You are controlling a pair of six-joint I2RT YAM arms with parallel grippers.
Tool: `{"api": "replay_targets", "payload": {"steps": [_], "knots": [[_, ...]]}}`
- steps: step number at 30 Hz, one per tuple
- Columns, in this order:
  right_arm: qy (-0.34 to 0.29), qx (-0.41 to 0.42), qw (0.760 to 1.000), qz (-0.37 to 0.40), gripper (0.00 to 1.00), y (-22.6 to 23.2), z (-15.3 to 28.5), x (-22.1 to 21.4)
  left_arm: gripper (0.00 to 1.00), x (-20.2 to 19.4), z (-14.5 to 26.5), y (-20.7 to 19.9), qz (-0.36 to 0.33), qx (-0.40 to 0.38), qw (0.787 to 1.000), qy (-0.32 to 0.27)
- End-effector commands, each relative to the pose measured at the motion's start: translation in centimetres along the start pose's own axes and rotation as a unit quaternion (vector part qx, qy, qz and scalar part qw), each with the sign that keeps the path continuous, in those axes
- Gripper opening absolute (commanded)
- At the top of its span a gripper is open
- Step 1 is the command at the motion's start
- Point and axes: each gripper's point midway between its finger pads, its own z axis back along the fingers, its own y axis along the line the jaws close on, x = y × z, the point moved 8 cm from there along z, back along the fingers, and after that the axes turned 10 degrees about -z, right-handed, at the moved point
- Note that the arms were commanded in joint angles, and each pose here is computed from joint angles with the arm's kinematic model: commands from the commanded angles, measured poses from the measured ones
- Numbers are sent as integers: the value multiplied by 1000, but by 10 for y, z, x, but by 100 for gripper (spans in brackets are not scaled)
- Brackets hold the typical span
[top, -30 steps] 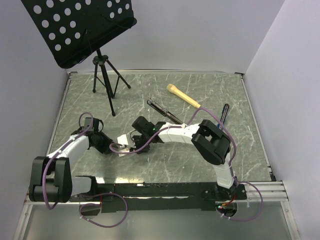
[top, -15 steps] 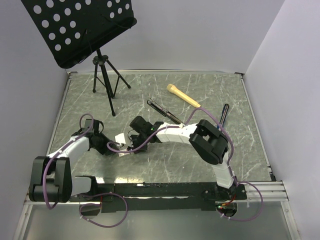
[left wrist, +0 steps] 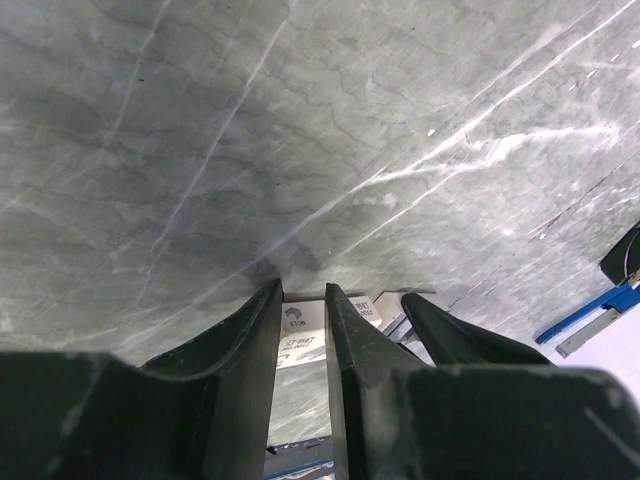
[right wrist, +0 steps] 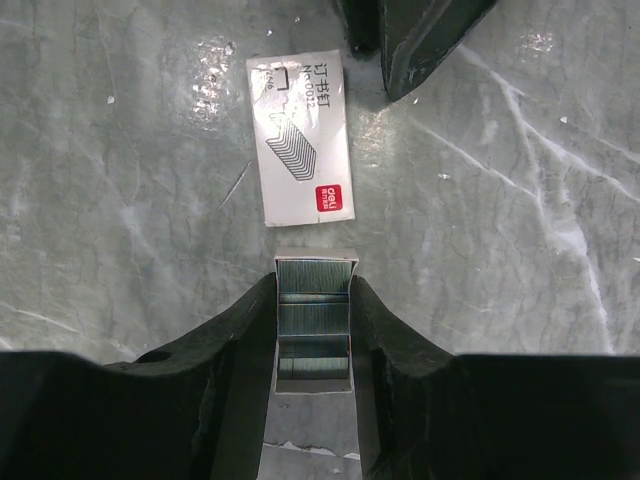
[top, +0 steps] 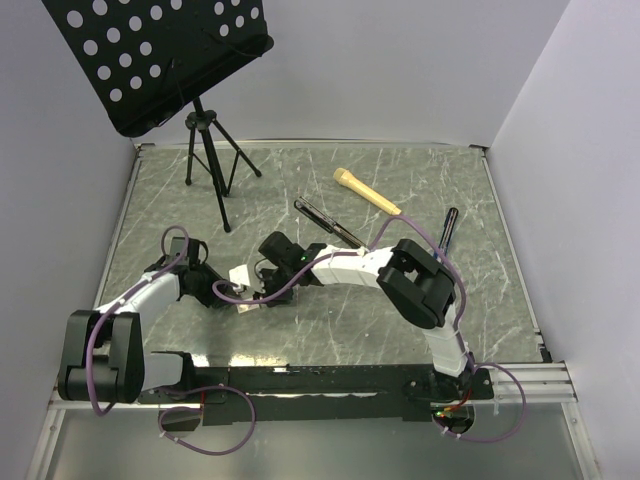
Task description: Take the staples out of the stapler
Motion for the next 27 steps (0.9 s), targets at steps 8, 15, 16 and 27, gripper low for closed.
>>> {"api": "replay_targets", "payload": {"steps": [8,15,16,27], "knots": [[-15,8,1000,4,36,0,-12,11,28,2,-4,-8,-16,-17,1000,9],[-15,18,1000,8,36,4,-12,10,27,1,-5,-8,-17,-15,1000,10],[-15,16,1000,8,36,3,-12,11,27,1,-5,-8,-17,-14,1000,11],[-14,23,1000,6,36,5,-15,12,26,1,-8,-9,-21,-13,1000,14]]}}
